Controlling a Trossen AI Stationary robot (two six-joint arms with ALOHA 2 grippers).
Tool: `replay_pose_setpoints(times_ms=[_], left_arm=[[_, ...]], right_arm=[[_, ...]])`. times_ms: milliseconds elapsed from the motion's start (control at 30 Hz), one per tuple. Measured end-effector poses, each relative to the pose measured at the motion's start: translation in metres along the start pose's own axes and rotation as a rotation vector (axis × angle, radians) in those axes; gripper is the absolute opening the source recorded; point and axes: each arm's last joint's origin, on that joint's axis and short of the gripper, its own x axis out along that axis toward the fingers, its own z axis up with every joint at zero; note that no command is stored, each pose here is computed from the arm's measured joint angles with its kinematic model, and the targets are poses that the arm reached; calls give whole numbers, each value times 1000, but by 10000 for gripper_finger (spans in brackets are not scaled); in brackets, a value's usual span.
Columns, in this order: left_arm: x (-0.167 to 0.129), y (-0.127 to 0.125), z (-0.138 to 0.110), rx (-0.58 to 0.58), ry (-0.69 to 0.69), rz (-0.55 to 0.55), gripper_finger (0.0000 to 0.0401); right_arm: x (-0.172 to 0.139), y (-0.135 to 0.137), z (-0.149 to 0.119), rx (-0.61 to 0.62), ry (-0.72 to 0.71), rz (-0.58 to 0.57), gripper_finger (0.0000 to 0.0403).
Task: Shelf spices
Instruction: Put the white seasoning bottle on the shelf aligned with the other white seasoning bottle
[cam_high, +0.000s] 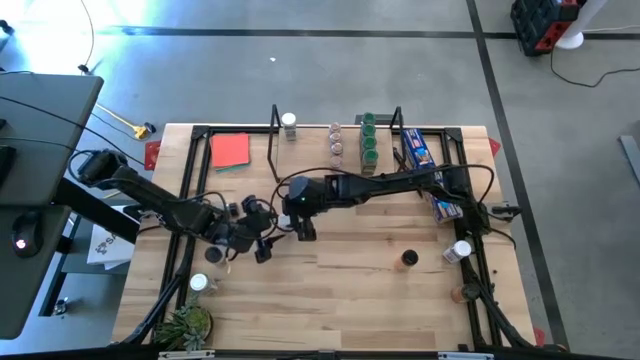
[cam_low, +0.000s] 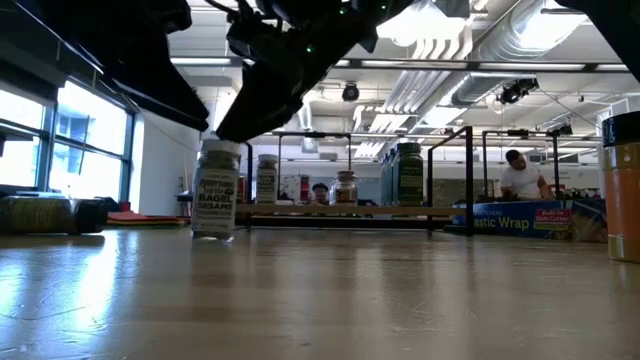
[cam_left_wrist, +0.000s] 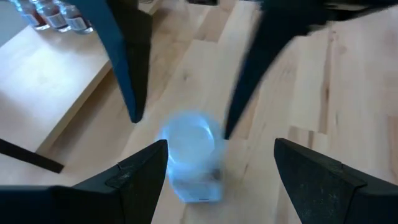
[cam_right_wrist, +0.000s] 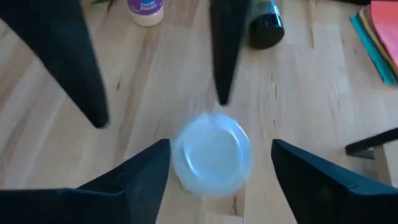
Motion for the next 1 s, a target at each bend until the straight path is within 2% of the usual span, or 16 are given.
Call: replay_pose_setpoints(times_ms=[167, 333, 533, 800, 1000], left_arm=[[6, 7, 2, -11, 25, -6, 289], [11, 14, 2, -53, 69, -9, 289], [23, 17, 0, -130, 89, 49, 289], [43, 19, -10, -132, 169, 81, 289], [42, 17, -3, -131, 145, 85, 272]], right_arm=[[-7, 0, 2, -2, 9, 2, 285], [-37, 5, -5, 5, 185, -26, 287], [-66, 17, -17, 75, 406, -166, 288], [-76, 45, -16, 79, 441, -358, 288], [-89, 71, -31, 104, 590, -522, 289]])
